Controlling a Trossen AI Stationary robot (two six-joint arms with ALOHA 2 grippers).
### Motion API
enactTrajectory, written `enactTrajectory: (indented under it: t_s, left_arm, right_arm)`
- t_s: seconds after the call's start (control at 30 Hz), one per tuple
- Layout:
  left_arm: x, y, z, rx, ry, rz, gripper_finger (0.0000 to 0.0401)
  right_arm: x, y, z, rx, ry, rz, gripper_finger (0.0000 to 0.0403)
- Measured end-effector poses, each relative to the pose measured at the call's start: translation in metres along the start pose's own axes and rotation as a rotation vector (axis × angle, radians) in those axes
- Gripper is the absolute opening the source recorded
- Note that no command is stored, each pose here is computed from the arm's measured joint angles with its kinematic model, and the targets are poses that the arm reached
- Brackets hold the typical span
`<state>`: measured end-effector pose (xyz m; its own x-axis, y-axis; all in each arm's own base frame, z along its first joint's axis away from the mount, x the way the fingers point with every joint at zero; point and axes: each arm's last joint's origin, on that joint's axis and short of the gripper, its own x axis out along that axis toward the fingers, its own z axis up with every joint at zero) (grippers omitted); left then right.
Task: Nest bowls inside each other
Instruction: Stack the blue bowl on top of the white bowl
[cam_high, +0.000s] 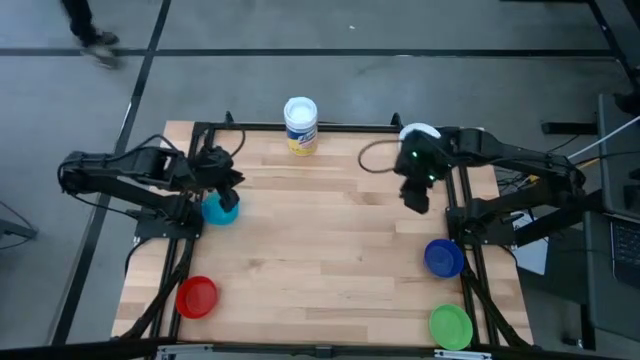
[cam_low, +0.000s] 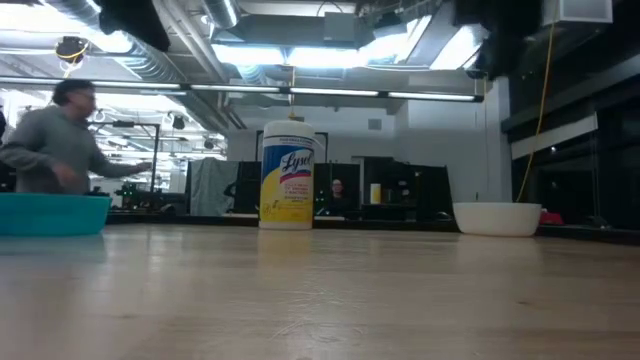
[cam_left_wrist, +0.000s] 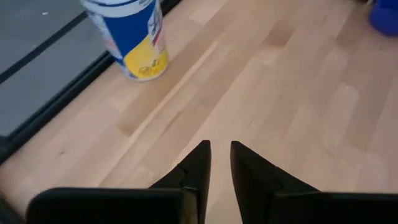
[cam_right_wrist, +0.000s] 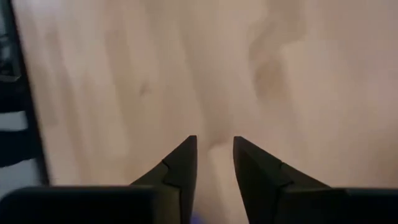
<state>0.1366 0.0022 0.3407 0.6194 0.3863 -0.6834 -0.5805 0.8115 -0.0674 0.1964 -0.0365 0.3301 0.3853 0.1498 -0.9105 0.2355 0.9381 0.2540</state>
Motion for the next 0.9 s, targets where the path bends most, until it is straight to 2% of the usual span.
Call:
enactTrajectory:
  t_s: [0.27, 0.4, 0.63, 0.9]
  left_arm:
    - [0.013, -0.007, 0.001, -0.028, -0.053, -0.001, 0.0095]
    - [0.016, -0.007, 0.003, -0.027, -0.052, 0.02, 0.0104]
    - [0.024, -0.003, 0.008, -0.041, -0.034, 0.025, 0.0109]
    - [0.036, -0.003, 0.014, -0.029, -0.007, 0.018, 0.011]
  right_arm:
    - [0.021, 0.008, -0.078, 0.212, 0.126, 0.186, 0.0133]
    - [0.028, 0.011, -0.105, 0.266, 0.174, 0.239, 0.013]
    - [0.046, 0.013, -0.122, 0.248, 0.242, 0.255, 0.0122]
    - [0.082, 0.005, -0.135, 0.204, 0.283, 0.221, 0.0138]
